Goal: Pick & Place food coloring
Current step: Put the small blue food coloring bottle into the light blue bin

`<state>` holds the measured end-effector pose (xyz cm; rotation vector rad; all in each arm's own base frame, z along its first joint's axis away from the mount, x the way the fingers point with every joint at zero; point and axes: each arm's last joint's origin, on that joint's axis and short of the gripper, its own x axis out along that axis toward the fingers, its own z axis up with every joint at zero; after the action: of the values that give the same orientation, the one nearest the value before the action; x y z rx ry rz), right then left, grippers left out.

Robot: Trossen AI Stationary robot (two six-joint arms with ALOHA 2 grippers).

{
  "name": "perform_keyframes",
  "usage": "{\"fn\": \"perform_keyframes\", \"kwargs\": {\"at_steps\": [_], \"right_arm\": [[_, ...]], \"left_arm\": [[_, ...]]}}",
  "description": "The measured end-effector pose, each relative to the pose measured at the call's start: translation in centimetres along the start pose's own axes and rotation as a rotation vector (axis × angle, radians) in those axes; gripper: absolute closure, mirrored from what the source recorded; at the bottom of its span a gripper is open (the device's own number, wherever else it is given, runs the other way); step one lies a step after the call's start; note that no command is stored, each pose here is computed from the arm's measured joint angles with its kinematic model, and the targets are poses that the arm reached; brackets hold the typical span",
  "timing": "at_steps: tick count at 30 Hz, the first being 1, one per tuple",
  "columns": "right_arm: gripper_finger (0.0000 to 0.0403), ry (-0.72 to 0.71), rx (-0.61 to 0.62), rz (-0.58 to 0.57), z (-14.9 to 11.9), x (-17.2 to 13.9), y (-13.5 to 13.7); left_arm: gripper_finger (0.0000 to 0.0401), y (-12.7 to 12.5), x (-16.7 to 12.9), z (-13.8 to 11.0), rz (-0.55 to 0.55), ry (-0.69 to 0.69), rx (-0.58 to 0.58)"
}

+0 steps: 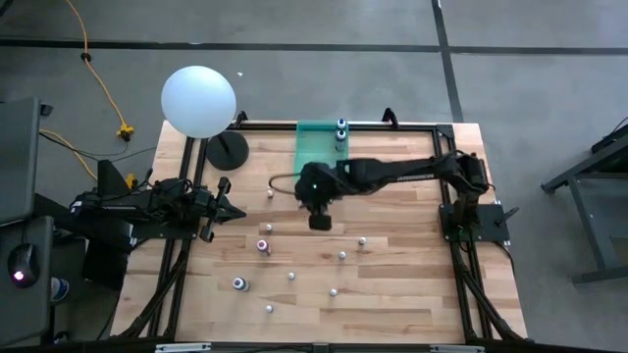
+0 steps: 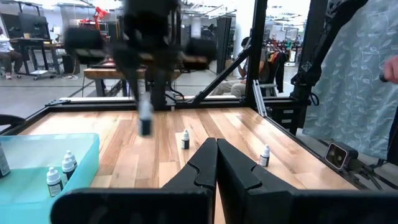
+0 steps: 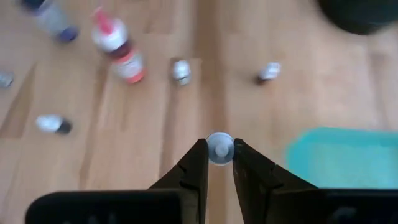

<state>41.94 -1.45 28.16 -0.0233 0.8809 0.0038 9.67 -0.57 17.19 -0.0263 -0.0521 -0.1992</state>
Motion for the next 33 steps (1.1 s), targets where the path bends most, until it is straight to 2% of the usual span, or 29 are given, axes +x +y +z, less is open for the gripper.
{"fn": "perform_keyframes", "kwargs": {"at_steps": [7, 15, 25, 33], "right_arm": [[0.0351, -0.021, 0.217, -0.153, 1.5, -2.3, -3.5], [0.0349, -0.007, 0.436, -0.237, 0.4, -2.5, -7.5], [0.0348, 0.081, 0.514, -0.281, -3.4, -0.1, -10.7], [0.0347, 0.038, 0.551, -0.273, -4.6, 2.3, -11.5]], "left_arm": [[0.04, 0.0, 0.0, 0.0, 0.0, 0.0, 0.0], [0.04, 0.0, 0.0, 0.0, 0.0, 0.0, 0.0], [0.04, 0.0, 0.0, 0.0, 0.0, 0.0, 0.0], [0.04, 0.0, 0.0, 0.0, 0.0, 0.0, 0.0]]}}
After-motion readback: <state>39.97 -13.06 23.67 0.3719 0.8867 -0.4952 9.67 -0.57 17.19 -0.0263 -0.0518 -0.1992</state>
